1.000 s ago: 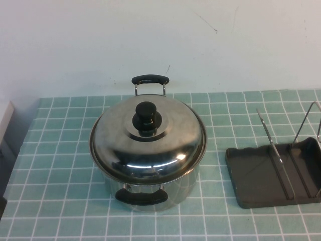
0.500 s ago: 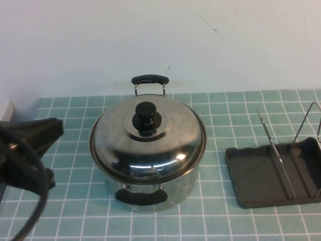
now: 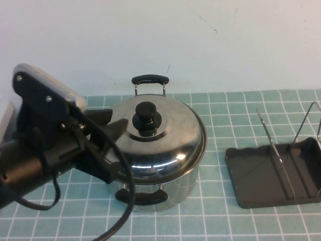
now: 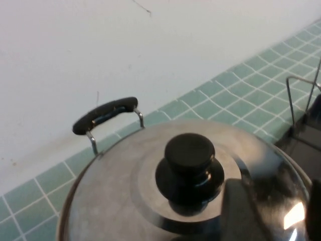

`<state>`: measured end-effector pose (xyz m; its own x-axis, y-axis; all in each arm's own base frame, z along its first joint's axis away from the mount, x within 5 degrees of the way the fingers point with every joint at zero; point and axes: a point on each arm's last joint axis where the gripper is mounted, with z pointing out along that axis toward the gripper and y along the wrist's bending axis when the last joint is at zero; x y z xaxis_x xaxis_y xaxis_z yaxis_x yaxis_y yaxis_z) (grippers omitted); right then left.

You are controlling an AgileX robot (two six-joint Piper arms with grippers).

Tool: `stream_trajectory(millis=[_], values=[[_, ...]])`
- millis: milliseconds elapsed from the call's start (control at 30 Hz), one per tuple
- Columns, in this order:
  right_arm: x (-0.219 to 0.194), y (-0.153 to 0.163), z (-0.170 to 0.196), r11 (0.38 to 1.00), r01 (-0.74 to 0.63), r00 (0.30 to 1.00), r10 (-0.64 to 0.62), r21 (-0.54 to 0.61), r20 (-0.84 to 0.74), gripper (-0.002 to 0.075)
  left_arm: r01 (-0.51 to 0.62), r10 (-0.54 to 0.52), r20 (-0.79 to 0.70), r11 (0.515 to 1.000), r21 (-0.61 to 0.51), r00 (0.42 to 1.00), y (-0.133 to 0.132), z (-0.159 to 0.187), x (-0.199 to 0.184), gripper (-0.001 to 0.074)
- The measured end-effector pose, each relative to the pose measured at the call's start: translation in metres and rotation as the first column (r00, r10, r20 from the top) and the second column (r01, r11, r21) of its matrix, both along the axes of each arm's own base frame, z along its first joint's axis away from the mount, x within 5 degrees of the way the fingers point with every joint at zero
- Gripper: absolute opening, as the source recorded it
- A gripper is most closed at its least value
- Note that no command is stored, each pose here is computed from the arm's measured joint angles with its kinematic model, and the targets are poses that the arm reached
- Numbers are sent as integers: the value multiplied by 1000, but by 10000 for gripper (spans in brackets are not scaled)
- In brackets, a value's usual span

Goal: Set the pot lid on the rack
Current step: Open the pot

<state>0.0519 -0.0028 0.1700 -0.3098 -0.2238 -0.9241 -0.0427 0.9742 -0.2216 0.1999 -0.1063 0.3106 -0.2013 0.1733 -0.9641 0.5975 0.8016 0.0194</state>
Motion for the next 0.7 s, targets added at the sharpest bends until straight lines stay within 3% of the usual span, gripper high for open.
stream_trajectory(millis=[133, 200, 333, 700], values=[[0, 0, 0, 1000, 0, 1000, 0, 0, 0, -3, 28, -26, -48, 999, 33, 999, -8, -15, 10, 464], [0, 0, 0, 1000, 0, 1000, 0, 0, 0, -3, 28, -25, -74, 999, 43, 997, -11, -21, 17, 542], [0, 0, 0, 1000, 0, 1000, 0, 0, 2, -3, 30, -25, -84, 998, 50, 996, -18, -21, 33, 587], [0, 0, 0, 1000, 0, 1000, 0, 0, 2, -3, 32, -25, -111, 997, 63, 994, -39, -25, 84, 595]])
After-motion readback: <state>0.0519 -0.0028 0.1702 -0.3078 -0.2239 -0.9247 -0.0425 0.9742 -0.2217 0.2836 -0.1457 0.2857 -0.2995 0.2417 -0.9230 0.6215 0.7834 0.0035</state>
